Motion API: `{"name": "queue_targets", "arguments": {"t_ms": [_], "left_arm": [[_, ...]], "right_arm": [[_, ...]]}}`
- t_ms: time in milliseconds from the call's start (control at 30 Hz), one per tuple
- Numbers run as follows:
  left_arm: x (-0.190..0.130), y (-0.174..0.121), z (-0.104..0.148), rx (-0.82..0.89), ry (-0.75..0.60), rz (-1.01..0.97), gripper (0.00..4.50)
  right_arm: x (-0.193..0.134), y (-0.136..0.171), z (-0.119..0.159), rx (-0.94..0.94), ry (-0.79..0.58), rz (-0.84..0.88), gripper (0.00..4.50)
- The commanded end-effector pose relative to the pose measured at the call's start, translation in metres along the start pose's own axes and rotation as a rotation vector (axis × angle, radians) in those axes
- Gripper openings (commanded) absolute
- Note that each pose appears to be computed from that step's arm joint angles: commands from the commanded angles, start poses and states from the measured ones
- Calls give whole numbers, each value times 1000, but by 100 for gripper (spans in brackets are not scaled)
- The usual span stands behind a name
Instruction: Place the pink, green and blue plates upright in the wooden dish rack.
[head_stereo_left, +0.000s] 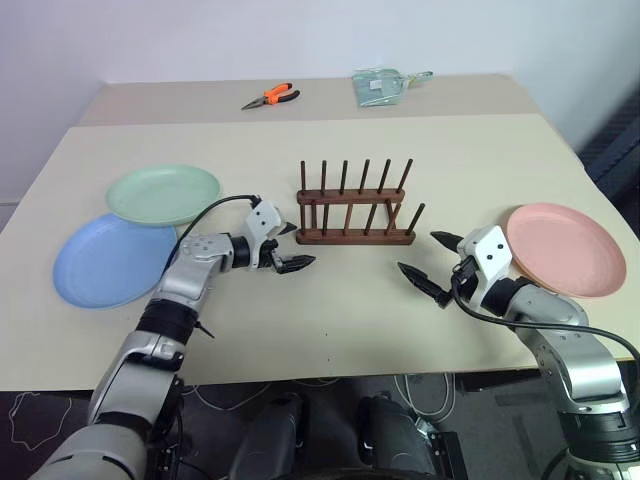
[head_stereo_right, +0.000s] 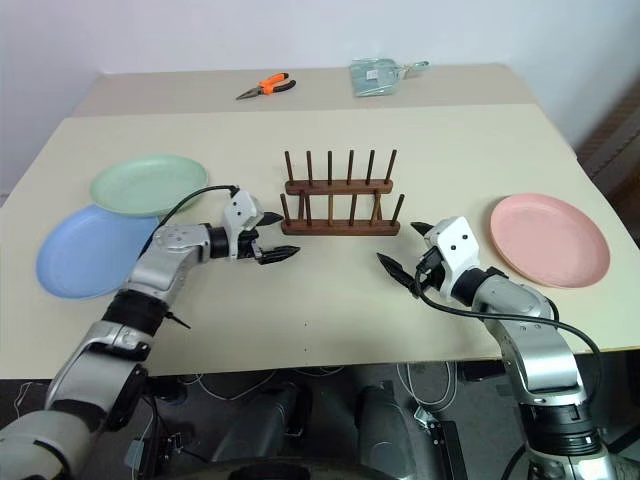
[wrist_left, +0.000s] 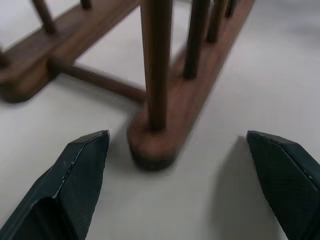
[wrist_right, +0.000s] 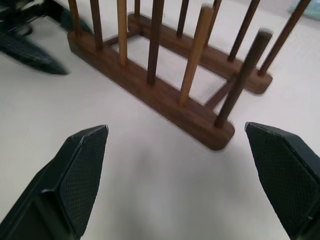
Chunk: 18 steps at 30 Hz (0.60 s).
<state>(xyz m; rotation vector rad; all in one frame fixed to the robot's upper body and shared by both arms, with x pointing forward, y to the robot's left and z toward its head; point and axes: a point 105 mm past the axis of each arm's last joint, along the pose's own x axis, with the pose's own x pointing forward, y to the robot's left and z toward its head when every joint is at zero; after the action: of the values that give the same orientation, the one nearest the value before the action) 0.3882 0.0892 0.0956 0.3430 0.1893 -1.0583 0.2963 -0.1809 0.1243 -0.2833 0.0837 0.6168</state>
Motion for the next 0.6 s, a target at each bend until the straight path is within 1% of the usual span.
{"name": "queue_targets", "arguments": {"t_ms": [33,67,167,367,400,600], "left_arm": [[11,-3,-2,20,24,-53,450],[13,-5,-3,18,23,-73,450],[15,-6,-2,22,12,-94,372],[13,-17,-2,56,-16,-165,89],[11,-20,-2,68,-21,-178,77],[1,-42,6,157,-48,-284,78]], "right_arm": [[-2,5,16,-41,-56,-19,447],[-3,5,17,-42,-57,-26,447],[-5,5,19,-54,-53,-38,450],[-8,1,21,-69,-45,-46,450],[-9,-1,20,-74,-36,-47,450],[-27,-17,8,-103,51,-76,450]]}}
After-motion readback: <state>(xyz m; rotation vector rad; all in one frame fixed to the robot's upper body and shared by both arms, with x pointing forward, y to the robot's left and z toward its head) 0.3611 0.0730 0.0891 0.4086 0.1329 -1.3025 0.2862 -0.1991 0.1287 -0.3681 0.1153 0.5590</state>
